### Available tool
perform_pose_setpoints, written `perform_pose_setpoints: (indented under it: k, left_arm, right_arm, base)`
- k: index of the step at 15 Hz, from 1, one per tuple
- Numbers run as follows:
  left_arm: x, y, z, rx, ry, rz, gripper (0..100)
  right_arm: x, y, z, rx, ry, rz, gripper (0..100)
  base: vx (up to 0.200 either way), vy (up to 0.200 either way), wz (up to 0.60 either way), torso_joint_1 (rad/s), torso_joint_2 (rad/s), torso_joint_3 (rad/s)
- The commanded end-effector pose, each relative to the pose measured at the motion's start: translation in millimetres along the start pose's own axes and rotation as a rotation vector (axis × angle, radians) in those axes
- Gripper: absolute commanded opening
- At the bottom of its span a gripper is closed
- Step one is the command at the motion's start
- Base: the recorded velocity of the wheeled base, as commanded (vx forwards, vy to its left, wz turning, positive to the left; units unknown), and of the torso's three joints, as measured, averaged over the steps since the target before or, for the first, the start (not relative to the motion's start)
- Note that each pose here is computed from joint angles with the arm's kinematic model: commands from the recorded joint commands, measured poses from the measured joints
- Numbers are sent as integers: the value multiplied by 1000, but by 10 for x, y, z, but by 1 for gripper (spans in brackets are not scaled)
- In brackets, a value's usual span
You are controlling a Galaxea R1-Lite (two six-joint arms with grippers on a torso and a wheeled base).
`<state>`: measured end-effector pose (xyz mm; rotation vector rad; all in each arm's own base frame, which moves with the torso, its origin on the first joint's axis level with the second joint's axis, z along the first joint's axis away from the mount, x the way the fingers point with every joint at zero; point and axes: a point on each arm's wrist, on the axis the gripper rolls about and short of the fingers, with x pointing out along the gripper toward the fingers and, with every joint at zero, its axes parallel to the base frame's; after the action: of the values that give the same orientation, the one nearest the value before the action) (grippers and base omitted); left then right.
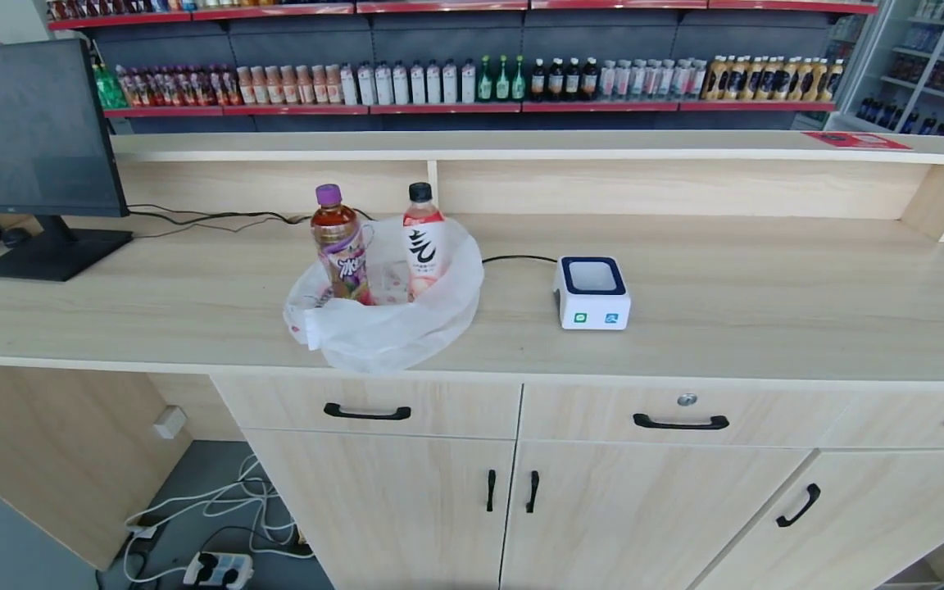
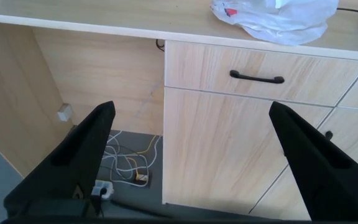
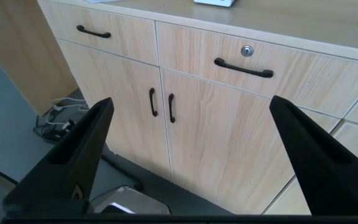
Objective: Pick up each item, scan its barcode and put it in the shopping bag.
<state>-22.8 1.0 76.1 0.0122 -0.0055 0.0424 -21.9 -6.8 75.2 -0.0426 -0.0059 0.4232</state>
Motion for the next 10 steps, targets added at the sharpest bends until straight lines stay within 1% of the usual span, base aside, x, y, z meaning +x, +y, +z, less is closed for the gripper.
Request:
perform_pose_setpoints:
  k: [1,10]
  left_arm:
    - [0,0,0,0,0,1,100]
    - [0,0,0,-3,0,1,100]
  right_arm:
    - [0,0,0,0,0,0,100]
    - [0,0,0,0,0,0,100]
  base:
    - [-200,0,0,2,7,2]
    - [-200,0,0,2,3,2]
